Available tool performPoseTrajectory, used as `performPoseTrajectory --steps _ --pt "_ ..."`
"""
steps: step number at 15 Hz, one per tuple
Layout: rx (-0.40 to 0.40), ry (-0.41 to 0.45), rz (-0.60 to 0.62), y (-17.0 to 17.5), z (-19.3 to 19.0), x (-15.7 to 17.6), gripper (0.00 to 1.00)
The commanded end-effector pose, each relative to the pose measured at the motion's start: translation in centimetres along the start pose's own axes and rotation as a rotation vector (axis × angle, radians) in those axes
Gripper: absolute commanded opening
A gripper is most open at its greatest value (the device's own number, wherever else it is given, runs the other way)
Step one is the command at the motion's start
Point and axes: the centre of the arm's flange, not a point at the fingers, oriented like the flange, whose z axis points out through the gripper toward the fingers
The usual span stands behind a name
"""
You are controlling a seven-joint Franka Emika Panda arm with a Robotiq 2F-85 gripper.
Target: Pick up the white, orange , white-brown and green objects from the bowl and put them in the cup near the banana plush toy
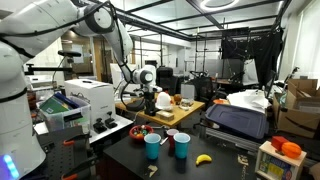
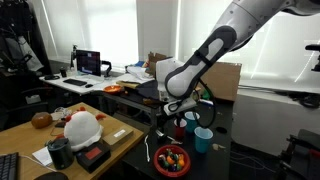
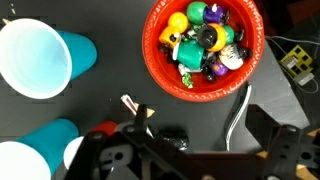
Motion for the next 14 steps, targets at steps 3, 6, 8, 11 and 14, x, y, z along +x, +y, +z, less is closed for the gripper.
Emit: performPoseTrajectory --steps 3,6,8,11,14 --pt "0.042 -0.097 -0.009 -1.1 2.9 0.1 1.0" --pt "0.073 -0.137 -0.021 -1.8 4.5 -0.4 1.0" --pt "0.096 -0.163 -0.027 -2.1 5.6 -0.6 1.0" --pt "0.108 -0.185 -0.04 -2.1 7.4 -0.8 1.0" --pt "0.095 -0.2 -0.049 -1.8 9.1 -0.8 1.0"
